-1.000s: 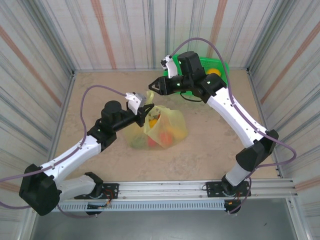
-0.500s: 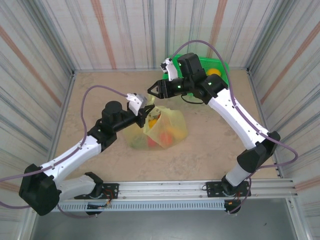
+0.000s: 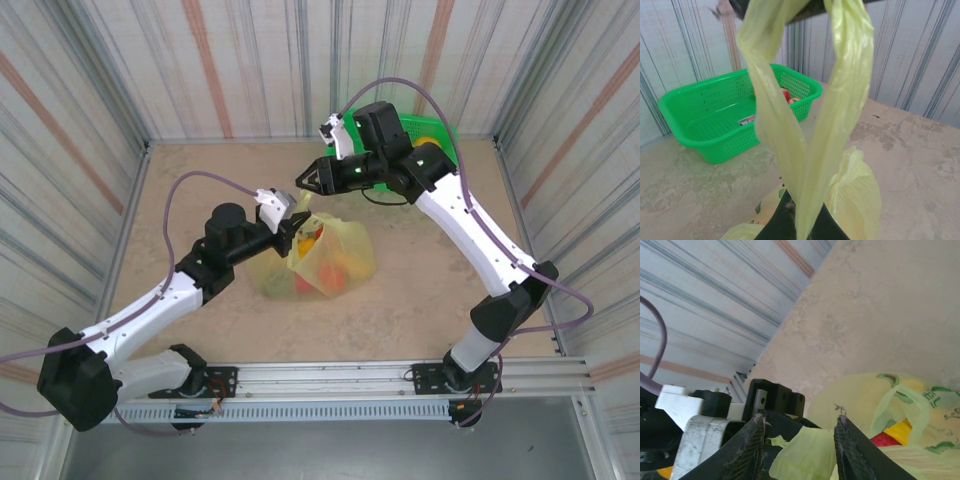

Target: Place the fake fruits into the plastic bag and tie a complex knot

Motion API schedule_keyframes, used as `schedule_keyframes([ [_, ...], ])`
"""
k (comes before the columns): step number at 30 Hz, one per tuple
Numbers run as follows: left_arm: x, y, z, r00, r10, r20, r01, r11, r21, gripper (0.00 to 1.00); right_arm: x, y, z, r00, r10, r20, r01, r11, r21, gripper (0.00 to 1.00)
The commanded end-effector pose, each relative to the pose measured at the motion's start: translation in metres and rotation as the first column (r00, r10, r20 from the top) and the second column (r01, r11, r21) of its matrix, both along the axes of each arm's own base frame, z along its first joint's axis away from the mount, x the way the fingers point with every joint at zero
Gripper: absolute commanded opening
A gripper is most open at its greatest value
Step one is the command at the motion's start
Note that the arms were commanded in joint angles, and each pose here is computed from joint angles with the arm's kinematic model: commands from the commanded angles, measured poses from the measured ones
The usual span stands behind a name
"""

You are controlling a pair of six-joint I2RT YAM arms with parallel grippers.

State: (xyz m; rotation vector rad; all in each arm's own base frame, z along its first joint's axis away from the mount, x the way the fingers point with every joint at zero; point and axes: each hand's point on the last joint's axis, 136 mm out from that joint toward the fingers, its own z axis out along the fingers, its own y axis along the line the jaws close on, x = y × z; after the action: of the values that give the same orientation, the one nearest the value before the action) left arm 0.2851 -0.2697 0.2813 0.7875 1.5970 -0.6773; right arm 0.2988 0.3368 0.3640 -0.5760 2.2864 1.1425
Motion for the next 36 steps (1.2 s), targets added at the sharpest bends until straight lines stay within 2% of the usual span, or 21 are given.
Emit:
schedule_keyframes([
  [1,-0.001,0.002,0.004,1.000,0.008,0.021,-0.008,1.000,0.008,0.00,-0.009,-0.006,0.000,1.000,-0.004,-0.018,0.004,1.000,-0.016,0.42],
  [2,-0.002,0.002,0.004,1.000,0.007,0.022,-0.007,1.000,0.009,0.00,-0.009,-0.006,-0.001,1.000,-0.005,-0.019,0.004,1.000,-0.018,0.41],
  [3,-0.002,0.002,0.004,1.000,0.007,0.021,-0.007,1.000,0.009,0.00,-0.009,-0.006,-0.002,1.000,-0.005,-0.021,0.004,1.000,-0.020,0.36],
  [9,0.000,0.006,0.007,0.999,0.029,0.032,-0.029,1.000,0.007,0.00,-0.014,-0.010,0.004,1.000,-0.013,0.024,0.014,1.000,-0.019,0.00],
  [17,-0.001,0.006,0.005,0.999,0.024,0.031,-0.024,1.000,0.012,0.00,-0.036,-0.023,-0.009,0.976,-0.008,0.215,0.013,1.000,-0.020,0.00],
  [22,0.003,0.008,0.001,0.998,0.047,0.031,-0.048,0.998,0.026,0.00,-0.052,-0.021,-0.047,0.978,0.013,0.207,-0.006,0.999,-0.037,0.00],
  [26,0.003,0.009,0.002,0.998,0.048,0.040,-0.049,0.998,0.027,0.00,-0.051,-0.021,-0.068,0.981,-0.012,0.191,0.021,0.999,-0.046,0.00],
  [32,0.001,0.008,0.000,0.998,0.034,0.050,-0.036,0.999,0.037,0.05,-0.031,-0.030,-0.064,0.969,-0.115,0.220,0.125,0.992,-0.034,0.00],
  [36,-0.002,0.006,0.000,0.998,0.010,0.057,-0.012,0.999,0.047,0.11,-0.023,-0.030,-0.055,0.969,-0.130,0.212,0.133,0.991,-0.002,0.00],
])
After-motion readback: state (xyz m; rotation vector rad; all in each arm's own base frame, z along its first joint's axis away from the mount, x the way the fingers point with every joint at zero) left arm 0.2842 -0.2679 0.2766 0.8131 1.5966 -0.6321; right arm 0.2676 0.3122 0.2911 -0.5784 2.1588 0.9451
